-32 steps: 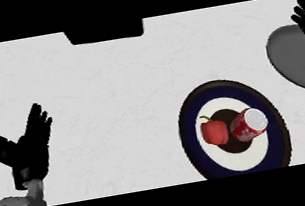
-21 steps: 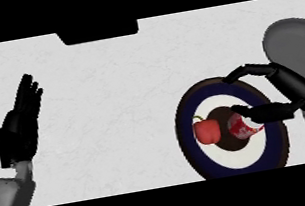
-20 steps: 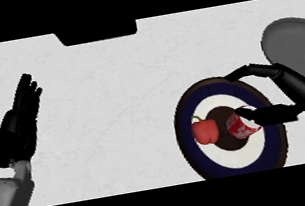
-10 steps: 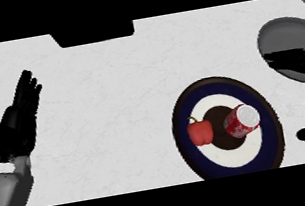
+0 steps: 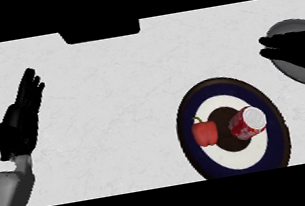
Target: Pick the bell pepper from the plate and place it in the pan
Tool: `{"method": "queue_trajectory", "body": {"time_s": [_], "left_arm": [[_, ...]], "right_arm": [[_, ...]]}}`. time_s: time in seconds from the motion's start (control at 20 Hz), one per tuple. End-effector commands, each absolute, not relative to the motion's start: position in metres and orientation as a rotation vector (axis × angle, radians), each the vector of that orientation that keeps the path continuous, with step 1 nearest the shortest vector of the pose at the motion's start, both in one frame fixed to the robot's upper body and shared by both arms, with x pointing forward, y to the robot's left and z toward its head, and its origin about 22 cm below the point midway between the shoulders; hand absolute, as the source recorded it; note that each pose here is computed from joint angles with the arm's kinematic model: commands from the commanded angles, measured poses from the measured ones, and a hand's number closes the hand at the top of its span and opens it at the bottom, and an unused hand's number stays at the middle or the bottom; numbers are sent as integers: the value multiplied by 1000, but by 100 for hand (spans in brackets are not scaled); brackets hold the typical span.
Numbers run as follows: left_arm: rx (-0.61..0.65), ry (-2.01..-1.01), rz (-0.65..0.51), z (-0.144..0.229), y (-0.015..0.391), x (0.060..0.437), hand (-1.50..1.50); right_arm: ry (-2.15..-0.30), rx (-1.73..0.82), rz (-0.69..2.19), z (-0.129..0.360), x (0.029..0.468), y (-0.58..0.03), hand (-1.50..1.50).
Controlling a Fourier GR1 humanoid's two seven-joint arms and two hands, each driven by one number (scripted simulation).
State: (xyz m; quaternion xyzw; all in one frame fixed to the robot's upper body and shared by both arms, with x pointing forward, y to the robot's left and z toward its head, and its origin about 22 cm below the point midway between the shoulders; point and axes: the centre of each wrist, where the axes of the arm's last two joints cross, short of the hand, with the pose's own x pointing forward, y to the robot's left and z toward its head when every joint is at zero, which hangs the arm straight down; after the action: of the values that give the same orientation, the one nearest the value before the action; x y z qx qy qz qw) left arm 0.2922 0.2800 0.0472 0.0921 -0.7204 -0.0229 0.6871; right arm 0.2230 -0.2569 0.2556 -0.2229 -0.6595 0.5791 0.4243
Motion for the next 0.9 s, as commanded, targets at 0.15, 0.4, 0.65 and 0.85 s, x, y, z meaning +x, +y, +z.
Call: {"method": "queue_trajectory", "body": {"time_s": [0.15, 0.4, 0.65, 0.85], "left_arm": [[196, -1641, -58, 50, 257, 299, 0], [190, -1612, -49, 53, 269, 313, 0], [201, -1602, -32, 32, 265, 291, 0], [219, -1610, -51, 43, 274, 298, 0]], "right_arm": [[-1634, -588, 1467, 252, 219, -186, -150], [-1581, -404, 1539, 234, 214, -166, -150], [-1514, -405, 1578, 224, 198, -160, -150], [-1437, -477, 1559, 217, 198, -147, -150]]}}
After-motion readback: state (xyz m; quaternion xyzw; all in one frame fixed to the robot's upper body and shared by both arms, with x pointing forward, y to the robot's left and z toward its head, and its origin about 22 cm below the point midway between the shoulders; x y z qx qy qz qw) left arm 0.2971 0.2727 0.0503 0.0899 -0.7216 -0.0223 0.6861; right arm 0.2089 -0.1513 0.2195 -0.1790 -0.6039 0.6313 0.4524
